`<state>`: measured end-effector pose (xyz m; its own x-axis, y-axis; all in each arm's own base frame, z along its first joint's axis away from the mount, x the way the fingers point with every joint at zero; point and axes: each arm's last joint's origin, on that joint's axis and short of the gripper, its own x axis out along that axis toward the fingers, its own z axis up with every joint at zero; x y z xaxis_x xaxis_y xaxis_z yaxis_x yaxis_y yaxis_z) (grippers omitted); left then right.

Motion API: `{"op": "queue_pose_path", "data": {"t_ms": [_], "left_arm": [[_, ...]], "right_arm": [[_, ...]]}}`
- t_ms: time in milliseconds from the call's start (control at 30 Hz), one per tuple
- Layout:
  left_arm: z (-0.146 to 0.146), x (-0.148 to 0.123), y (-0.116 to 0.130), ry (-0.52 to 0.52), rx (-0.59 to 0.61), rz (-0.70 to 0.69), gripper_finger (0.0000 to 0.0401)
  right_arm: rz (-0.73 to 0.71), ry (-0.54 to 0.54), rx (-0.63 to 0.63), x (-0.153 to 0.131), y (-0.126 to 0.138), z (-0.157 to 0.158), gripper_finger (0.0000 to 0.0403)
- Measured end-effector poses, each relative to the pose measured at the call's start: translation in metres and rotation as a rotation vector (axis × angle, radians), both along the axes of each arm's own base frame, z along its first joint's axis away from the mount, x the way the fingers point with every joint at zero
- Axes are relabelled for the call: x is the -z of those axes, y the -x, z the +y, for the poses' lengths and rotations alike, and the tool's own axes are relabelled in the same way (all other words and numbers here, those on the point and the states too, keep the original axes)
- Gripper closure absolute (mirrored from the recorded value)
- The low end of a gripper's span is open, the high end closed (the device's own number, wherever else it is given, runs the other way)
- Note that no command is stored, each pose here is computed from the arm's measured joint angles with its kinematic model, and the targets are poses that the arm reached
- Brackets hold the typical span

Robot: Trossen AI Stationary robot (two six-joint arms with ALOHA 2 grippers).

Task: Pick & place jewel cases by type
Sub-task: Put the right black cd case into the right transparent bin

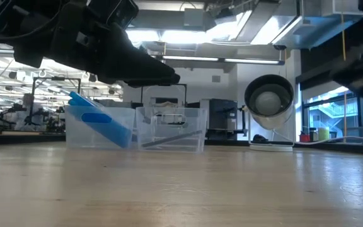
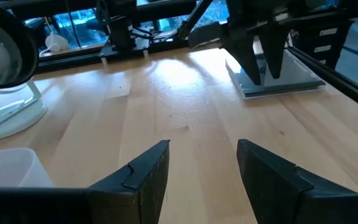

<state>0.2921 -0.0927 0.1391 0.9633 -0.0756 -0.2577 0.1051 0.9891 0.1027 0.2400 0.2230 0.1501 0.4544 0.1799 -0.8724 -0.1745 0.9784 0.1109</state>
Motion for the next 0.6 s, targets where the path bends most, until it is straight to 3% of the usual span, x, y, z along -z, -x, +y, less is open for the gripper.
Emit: {"op": "queue_pose_path", "data": {"t_ms": [400,600], "left_arm": [[0.000,0.000,0.000,0.000,0.000,0.000,0.0214],[0.000,0.000,0.000,0.000,0.000,0.000,0.0214]], "right_arm": [[0.016,0.031,0.002,0.014,-0.003,0.002,0.0263],[-0.046,0.163,0.030,0.015,-0.004,-0.004,0.0263]]}}
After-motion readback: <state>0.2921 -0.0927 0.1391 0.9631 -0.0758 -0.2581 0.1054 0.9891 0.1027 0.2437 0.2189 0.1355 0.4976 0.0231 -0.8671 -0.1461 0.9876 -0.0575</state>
